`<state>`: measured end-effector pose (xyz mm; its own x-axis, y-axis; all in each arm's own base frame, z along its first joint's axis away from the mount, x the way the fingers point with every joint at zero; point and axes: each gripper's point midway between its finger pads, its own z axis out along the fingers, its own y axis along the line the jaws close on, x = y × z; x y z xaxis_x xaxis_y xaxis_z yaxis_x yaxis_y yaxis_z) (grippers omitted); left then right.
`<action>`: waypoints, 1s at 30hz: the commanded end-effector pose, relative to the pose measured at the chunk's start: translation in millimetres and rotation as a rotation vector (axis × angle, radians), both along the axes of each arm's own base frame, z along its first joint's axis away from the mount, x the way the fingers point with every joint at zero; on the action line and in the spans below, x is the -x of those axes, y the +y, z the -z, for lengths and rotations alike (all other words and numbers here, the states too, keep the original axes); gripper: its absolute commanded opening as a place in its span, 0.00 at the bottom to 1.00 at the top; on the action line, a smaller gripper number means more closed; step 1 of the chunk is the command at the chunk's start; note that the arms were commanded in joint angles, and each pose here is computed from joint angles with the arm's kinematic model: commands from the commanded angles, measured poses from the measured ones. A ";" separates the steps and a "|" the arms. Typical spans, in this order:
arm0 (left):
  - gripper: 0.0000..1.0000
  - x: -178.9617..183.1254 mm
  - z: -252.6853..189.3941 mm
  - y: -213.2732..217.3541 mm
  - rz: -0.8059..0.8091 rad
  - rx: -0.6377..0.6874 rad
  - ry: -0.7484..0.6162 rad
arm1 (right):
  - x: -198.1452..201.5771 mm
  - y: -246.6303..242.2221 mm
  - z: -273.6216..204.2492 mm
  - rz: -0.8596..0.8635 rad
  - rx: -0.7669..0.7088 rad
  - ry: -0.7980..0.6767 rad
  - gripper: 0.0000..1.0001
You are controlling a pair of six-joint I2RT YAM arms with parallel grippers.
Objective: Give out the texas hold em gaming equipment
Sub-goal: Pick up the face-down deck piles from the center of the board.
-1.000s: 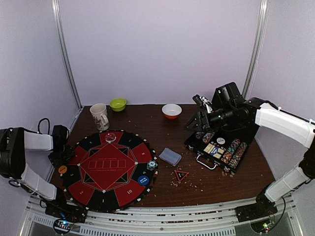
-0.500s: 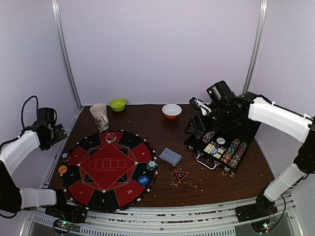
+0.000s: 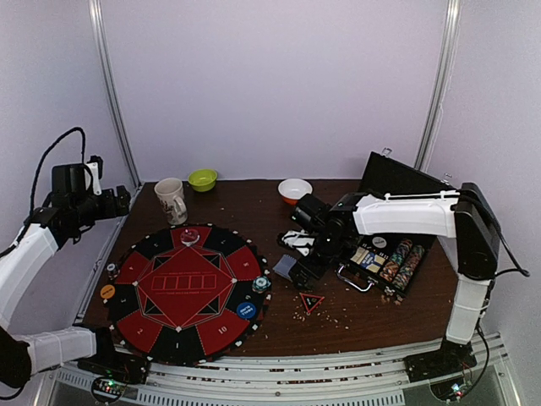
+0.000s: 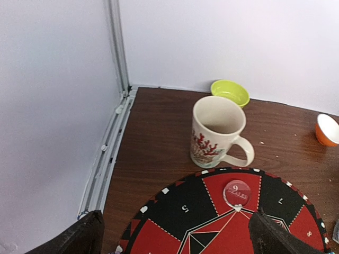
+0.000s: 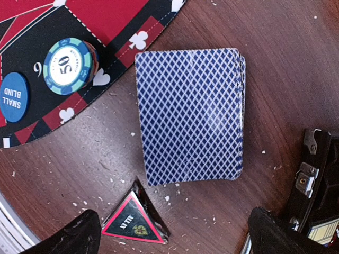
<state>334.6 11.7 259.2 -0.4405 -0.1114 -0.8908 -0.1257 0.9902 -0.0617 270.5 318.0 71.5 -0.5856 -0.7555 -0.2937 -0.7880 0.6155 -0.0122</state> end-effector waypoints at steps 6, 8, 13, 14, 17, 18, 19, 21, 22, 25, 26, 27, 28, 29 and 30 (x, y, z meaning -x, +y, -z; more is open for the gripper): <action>0.98 -2.9 -38.1 -20.7 0.158 -0.089 -0.119 | -23.2 18.8 12.6 -0.078 0.022 -0.057 1.00; 0.98 -3.2 -36.2 -22.1 0.166 -0.086 -0.117 | -26.9 15.9 18.0 -0.077 0.053 -0.061 1.00; 0.98 -5.8 -39.0 -27.1 0.189 -0.073 -0.129 | -31.3 9.2 33.4 -0.066 0.109 -0.055 1.00; 0.98 -6.3 -38.8 -27.2 0.190 -0.071 -0.128 | -31.5 8.1 36.7 -0.064 0.113 -0.051 1.00; 0.98 -7.1 -41.1 -28.2 0.195 -0.070 -0.132 | -30.1 8.0 48.5 -0.064 0.117 -0.032 0.99; 0.98 -7.0 -42.4 -28.6 0.198 -0.068 -0.136 | -29.0 9.5 52.5 -0.066 0.111 -0.021 0.98; 0.98 -6.9 -42.8 -29.1 0.200 -0.068 -0.136 | -28.6 10.5 54.8 -0.066 0.101 -0.014 0.96; 0.98 -6.7 -43.4 -28.9 0.199 -0.069 -0.138 | -29.9 10.4 58.0 -0.055 0.078 -0.003 0.92; 0.98 -6.4 -43.4 -28.7 0.198 -0.069 -0.137 | -31.2 9.5 58.7 -0.046 0.071 -0.004 0.90; 0.98 -5.1 -44.5 -28.5 0.197 -0.071 -0.141 | -36.7 2.6 61.0 -0.014 0.075 -0.016 0.85; 0.98 -5.0 -44.6 -28.5 0.197 -0.072 -0.142 | -37.1 1.4 61.6 -0.011 0.077 -0.018 0.83; 0.98 -5.0 -45.0 -28.5 0.197 -0.073 -0.143 | -36.8 -0.7 63.5 -0.009 0.084 -0.020 0.82; 0.98 -5.4 -44.3 -28.6 0.199 -0.073 -0.141 | -37.3 -2.7 65.4 -0.006 0.093 -0.025 0.81; 0.98 -5.5 -44.5 -29.0 0.201 -0.072 -0.141 | -38.4 -4.4 67.0 -0.002 0.101 -0.028 0.79; 0.98 -5.9 -43.7 -29.1 0.201 -0.071 -0.139 | -38.3 -5.8 69.3 -0.002 0.110 -0.027 0.78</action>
